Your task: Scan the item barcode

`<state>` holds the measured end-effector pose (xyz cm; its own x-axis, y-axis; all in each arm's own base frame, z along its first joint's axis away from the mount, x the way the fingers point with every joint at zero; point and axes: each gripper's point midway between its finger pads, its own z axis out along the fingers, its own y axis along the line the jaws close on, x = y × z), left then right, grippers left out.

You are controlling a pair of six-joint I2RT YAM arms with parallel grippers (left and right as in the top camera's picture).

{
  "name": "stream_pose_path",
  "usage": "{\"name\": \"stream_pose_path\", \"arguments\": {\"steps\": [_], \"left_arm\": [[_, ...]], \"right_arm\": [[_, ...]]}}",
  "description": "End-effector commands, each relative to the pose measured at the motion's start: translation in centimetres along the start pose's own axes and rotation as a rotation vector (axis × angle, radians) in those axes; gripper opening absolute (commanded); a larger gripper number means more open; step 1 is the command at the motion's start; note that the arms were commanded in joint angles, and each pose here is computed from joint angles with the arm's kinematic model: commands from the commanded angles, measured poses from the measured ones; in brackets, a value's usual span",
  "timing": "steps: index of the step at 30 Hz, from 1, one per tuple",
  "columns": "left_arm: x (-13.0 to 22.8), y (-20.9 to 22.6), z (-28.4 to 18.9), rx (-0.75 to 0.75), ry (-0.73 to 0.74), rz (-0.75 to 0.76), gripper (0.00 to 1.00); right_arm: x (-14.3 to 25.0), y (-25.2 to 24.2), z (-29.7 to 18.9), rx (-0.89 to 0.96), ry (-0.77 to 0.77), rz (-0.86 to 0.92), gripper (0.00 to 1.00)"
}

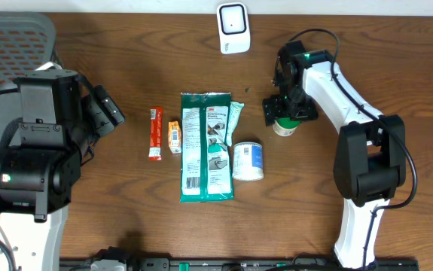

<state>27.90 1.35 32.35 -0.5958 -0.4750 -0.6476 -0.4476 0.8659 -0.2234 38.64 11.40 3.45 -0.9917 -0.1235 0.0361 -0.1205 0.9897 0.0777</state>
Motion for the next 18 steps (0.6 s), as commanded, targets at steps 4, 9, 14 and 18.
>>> {"name": "stream_pose_path", "arguments": {"steps": [4, 9, 14, 18], "left_arm": [[-0.4, 0.2, -0.3, -0.008, -0.015, 0.005, 0.90], [-0.4, 0.2, -0.3, -0.008, -0.015, 0.005, 0.90], [-0.4, 0.2, -0.3, -0.008, -0.015, 0.005, 0.90], [-0.4, 0.2, -0.3, -0.008, -0.015, 0.005, 0.90]], "right_arm": [[-0.4, 0.2, -1.7, 0.000, -0.049, 0.006, 0.73], [-0.5, 0.4, -4.2, -0.008, -0.108, 0.002, 0.79], [0.0, 0.4, -3.3, -0.005, -0.076, 0.003, 0.80], [0.7, 0.2, -0.9, -0.004, -0.064, 0.028, 0.76]]}}
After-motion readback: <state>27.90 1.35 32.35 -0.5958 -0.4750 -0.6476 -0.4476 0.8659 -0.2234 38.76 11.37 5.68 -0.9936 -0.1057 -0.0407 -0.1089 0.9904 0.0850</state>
